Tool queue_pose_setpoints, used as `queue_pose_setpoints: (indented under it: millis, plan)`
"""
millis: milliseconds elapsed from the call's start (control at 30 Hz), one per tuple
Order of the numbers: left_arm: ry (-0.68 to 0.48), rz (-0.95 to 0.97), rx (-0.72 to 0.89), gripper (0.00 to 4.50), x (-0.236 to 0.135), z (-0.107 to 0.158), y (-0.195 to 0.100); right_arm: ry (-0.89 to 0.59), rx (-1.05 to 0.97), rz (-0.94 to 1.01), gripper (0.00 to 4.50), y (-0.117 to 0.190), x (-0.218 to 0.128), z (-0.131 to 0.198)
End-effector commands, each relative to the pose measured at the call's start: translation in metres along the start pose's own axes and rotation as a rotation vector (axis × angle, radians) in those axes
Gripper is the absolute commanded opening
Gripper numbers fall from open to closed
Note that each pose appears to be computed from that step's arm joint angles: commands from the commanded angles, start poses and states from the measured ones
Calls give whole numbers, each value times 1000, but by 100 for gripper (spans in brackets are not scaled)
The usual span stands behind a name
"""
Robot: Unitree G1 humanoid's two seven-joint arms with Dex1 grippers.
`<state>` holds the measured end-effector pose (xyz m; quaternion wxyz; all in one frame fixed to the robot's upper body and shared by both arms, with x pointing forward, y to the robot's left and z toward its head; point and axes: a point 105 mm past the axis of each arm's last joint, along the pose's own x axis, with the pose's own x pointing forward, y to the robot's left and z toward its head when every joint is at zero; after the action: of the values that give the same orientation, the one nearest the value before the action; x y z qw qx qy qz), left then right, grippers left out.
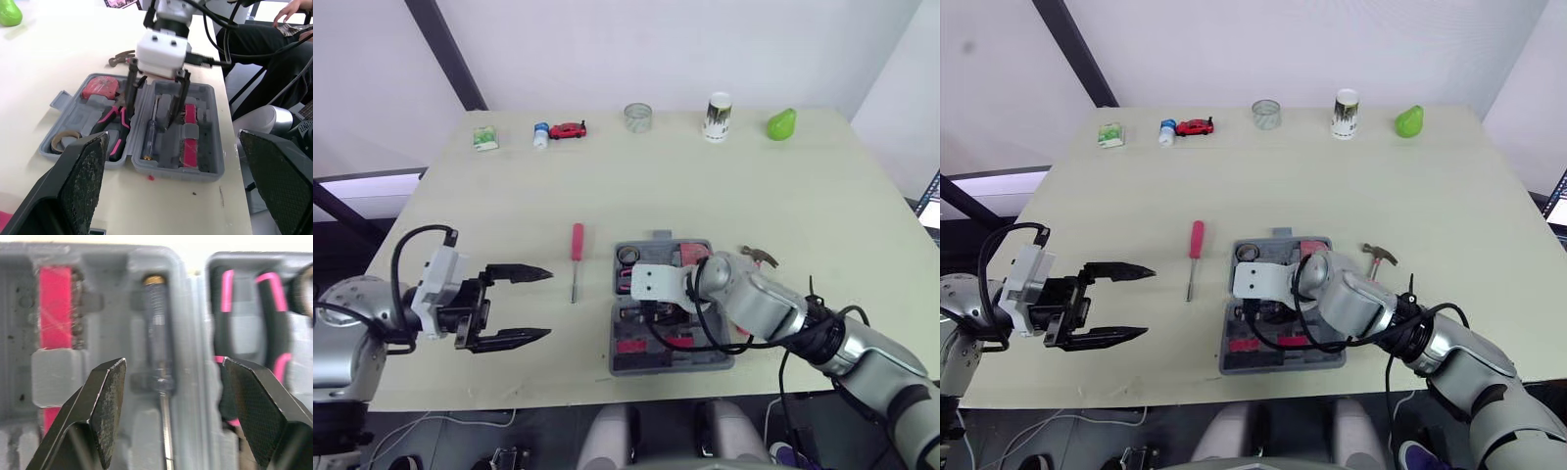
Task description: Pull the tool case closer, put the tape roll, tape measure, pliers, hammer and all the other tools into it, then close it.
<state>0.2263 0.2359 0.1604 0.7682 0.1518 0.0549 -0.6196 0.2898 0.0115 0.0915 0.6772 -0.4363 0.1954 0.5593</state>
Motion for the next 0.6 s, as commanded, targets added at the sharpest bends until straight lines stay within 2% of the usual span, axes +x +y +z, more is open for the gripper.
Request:
queue_pose_setpoints:
  millis: [33, 67, 167, 200, 267, 333, 367, 600]
  plan:
    - [8, -60, 40, 450, -2, 3, -6, -157, -13, -44, 337, -8, -16, 22]
    - [8, -62, 41, 450, -1, 2, -7, -206, -8, -55, 337, -10, -19, 25]
    - [9, -68, 42, 450, 0, 1, -9, -418, -21, -47, 258, -7, -29, 39]
    - [4, -67, 40, 450, 0, 1, -9, -437, -34, -48, 170, -7, -31, 37]
    - [-4, -65, 36, 450, 0, 1, -9, -447, -17, -51, 123, -7, -31, 29]
    - [1, -70, 40, 450, 1, -1, -10, -464, -1, -47, 34, -5, -28, 23]
    - [5, -74, 43, 450, 1, -1, -11, -478, 1, -40, 7, -3, -27, 22]
    - [-7, -85, 54, 450, 5, 0, -10, -444, 47, -4, 7, 10, -4, -4]
